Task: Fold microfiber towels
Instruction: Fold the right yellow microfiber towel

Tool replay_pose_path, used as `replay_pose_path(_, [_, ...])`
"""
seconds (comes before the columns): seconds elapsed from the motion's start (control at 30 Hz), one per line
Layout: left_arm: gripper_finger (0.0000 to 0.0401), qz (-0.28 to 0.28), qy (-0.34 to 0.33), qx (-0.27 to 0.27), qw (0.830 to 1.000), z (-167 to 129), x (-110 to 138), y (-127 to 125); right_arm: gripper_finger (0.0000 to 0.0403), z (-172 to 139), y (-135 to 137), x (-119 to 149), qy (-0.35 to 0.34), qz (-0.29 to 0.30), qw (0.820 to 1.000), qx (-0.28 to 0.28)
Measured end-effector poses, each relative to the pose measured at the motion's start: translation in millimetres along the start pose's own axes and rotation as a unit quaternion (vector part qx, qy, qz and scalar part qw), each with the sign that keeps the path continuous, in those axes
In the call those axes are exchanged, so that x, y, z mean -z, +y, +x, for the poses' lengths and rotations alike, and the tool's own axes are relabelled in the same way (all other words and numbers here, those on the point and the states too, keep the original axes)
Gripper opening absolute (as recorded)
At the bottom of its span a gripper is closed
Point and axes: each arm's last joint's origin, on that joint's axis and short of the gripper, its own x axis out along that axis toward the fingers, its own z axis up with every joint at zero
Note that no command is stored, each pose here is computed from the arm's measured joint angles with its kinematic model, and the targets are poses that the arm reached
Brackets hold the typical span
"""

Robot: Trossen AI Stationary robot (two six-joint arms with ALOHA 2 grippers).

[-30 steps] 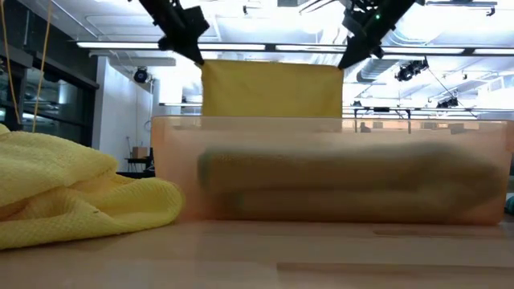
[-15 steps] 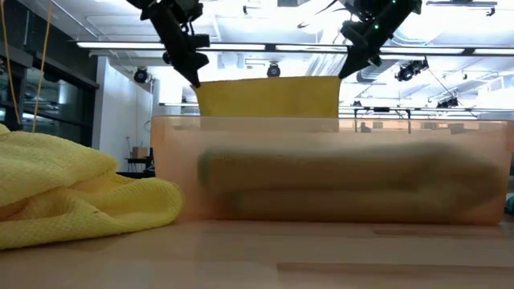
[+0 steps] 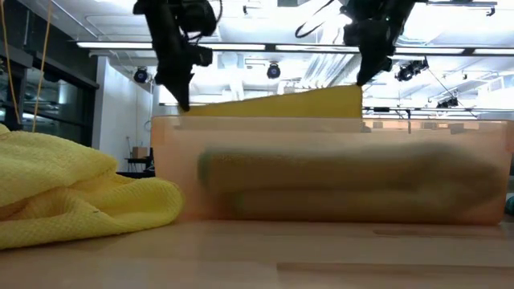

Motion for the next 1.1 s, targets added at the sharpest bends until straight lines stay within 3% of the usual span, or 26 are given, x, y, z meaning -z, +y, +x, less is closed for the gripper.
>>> replay_pose_path(0.3, [0.0, -0.011, 0.059, 0.021, 0.998, 41.4, 53.7, -77.2, 0.0, 62.2, 51.0, 49.6, 0.104, 0.034, 0.993, -0.053])
replay_pose_path(0.57, [0.0, -0.013, 0.081, 0.05, 0.995, 38.2, 74.6, -112.6, 0.0, 91.6, 86.3, 81.7, 0.138, 0.078, 0.982, -0.101])
replay_pose_path(0.67, [0.0, -0.014, 0.079, 0.06, 0.995, 33.4, 75.6, -112.5, 0.0, 89.1, 92.2, 80.4, 0.137, 0.078, 0.982, -0.103])
replay_pose_path(0.77, [0.0, -0.021, 0.06, 0.025, 0.998, 33.7, 71.5, -101.5, 0.0, 83.2, 88.6, 70.9, 0.113, 0.091, 0.986, -0.085])
replay_pose_path(0.97, [0.0, -0.052, 0.031, -0.039, 0.997, 40.8, 57.3, -64.1, 0.0, 79.4, 62.5, 58.6, 0.068, 0.153, 0.986, -0.005])
replay_pose_path(1.1, [0.0, -0.082, -0.005, -0.049, 0.995, 50.9, 46.1, -41.7, 0.0, 81.1, 46.6, 55.5, 0.055, 0.184, 0.981, 0.031])
